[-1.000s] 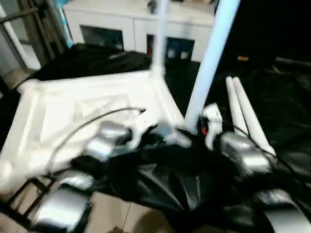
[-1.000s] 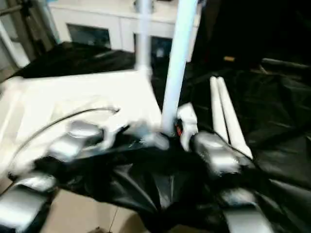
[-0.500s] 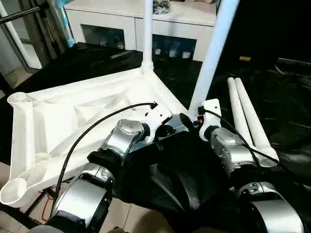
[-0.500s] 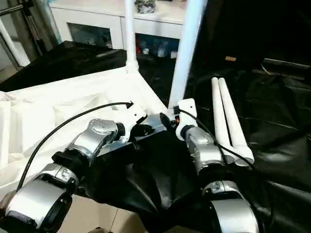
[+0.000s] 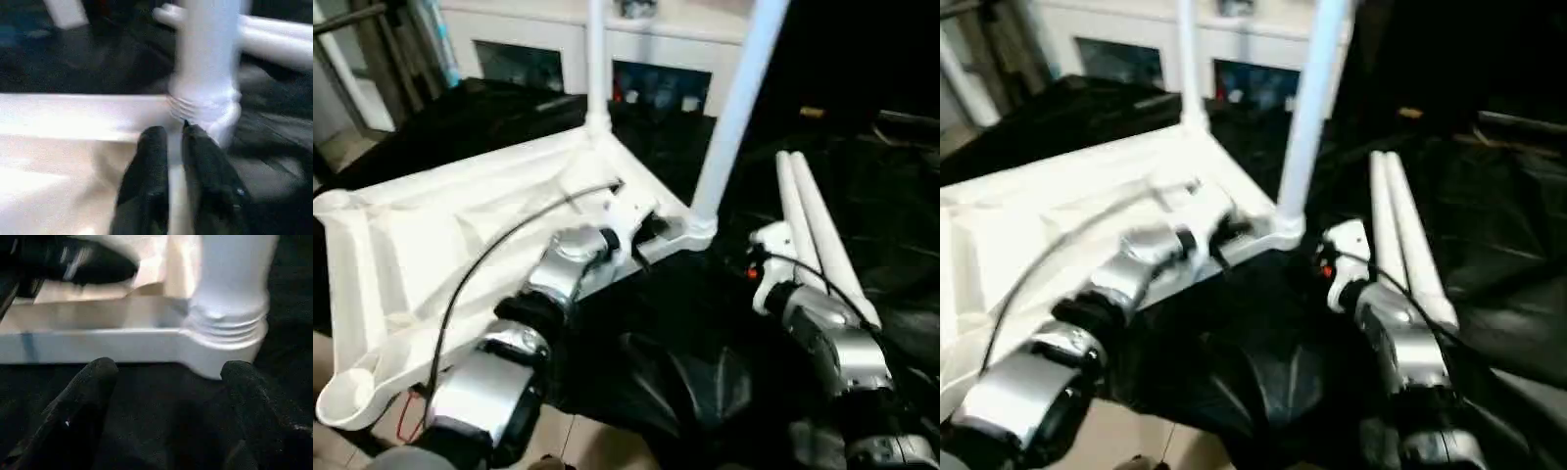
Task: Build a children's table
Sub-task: Rotate leg to tighten, then rotate table base
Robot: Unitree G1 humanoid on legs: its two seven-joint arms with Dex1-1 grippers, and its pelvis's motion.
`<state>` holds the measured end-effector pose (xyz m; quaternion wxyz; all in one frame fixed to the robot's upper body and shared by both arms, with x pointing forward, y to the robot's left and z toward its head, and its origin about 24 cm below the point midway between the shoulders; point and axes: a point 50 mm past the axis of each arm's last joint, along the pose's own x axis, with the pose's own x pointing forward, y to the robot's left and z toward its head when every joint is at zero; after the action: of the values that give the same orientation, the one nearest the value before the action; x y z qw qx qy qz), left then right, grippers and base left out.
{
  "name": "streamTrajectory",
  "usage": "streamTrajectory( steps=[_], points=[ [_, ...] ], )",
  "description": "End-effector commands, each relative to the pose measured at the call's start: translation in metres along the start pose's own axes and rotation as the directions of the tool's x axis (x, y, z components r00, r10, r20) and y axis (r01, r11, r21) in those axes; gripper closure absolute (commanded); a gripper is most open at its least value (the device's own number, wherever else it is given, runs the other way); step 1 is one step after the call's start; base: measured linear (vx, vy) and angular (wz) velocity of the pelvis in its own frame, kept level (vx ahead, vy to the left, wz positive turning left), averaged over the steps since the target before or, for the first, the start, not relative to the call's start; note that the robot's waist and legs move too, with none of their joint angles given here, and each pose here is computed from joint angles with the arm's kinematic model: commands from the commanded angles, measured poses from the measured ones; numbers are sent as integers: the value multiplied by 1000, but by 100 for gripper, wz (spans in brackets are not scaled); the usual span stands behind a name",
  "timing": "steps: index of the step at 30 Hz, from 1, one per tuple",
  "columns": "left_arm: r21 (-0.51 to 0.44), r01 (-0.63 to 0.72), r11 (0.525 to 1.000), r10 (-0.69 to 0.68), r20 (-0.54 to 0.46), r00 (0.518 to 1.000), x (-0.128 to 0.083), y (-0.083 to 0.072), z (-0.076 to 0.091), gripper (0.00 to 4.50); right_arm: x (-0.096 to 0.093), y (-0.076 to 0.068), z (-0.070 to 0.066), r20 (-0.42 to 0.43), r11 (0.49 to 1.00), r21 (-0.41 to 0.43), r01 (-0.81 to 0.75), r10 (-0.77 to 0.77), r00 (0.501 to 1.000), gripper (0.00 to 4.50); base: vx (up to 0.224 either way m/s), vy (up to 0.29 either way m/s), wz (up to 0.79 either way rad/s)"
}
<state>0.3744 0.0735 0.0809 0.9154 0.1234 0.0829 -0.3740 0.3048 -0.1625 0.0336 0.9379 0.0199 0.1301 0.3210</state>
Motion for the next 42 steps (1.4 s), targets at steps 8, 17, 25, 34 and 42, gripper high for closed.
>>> streamTrajectory(
  steps=[8,17,25,34,42],
  points=[
    [150,-309,939,317,-35,948,-49,68,8,382,27,11,-6,-94,993,49,107,-102,990,63,0,0,0],
    [306,-580,755,650,-226,726,-142,126,-9,400,57,24,-10,-187,985,24,169,-162,969,82,0,0,0],
    [437,-552,711,703,-410,581,-190,133,-36,450,64,29,-10,-187,986,41,161,-151,971,142,0,0,0],
    [263,-313,912,409,-614,675,-184,102,-73,450,71,30,-8,-183,985,34,171,-162,970,222,0,0,0],
    [95,-15,995,70,-611,789,-174,74,-66,450,72,30,-10,-178,985,28,171,-163,970,285,0,0,0]
  ],
)
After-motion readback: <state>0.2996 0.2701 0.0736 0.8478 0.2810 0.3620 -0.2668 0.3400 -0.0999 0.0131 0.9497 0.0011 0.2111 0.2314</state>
